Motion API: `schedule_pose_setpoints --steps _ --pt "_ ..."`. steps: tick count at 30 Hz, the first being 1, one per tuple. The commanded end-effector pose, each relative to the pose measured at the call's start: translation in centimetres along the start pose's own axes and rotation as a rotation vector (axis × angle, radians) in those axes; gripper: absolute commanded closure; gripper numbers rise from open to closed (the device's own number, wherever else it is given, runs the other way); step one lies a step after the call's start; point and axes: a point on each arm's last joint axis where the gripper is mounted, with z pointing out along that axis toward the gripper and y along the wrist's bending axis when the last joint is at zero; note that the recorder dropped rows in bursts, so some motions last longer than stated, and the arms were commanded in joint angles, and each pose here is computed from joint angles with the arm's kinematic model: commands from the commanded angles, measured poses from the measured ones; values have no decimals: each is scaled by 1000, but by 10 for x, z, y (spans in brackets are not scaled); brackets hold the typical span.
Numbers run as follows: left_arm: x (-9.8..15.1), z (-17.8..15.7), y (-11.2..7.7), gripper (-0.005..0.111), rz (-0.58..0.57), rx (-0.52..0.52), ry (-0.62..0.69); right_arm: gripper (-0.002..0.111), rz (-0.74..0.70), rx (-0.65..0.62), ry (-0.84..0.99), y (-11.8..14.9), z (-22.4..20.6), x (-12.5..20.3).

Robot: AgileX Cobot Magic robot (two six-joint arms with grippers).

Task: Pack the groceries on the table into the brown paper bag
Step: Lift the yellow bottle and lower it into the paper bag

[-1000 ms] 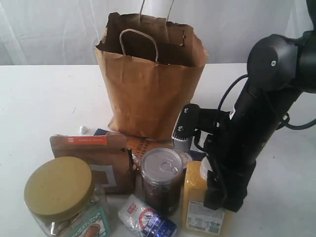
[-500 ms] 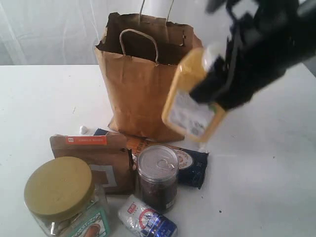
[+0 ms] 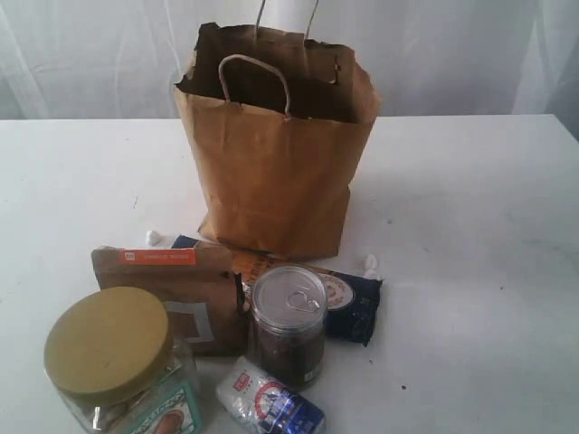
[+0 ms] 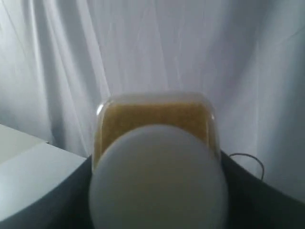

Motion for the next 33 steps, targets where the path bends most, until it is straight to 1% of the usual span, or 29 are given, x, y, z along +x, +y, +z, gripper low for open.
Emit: schedule_pose_setpoints --steps 1,5,8,13,19,21,26,28,33 --pt "0 0 0 107 -2 0 -3 108 -29 57 22 -12 35 25" --pt "0 0 0 107 -2 0 -3 108 -219 59 115 -19 62 58" --pt "0 0 0 107 -2 0 -3 108 -302 35 180 -21 74 78" --pt "0 0 0 107 -2 0 -3 108 -295 -6 254 -20 82 95" --pt "0 0 0 107 -2 0 -3 108 -294 -13 262 -20 82 96" --pt "0 0 0 107 -2 0 -3 104 -294 -13 262 -20 82 96" --pt "0 0 0 107 -2 0 -3 88 -294 -15 265 -20 82 96" --pt "0 0 0 107 -2 0 -3 84 -294 -15 265 -20 82 96" --pt "0 0 0 107 -2 0 -3 77 -294 -15 265 -20 82 96"
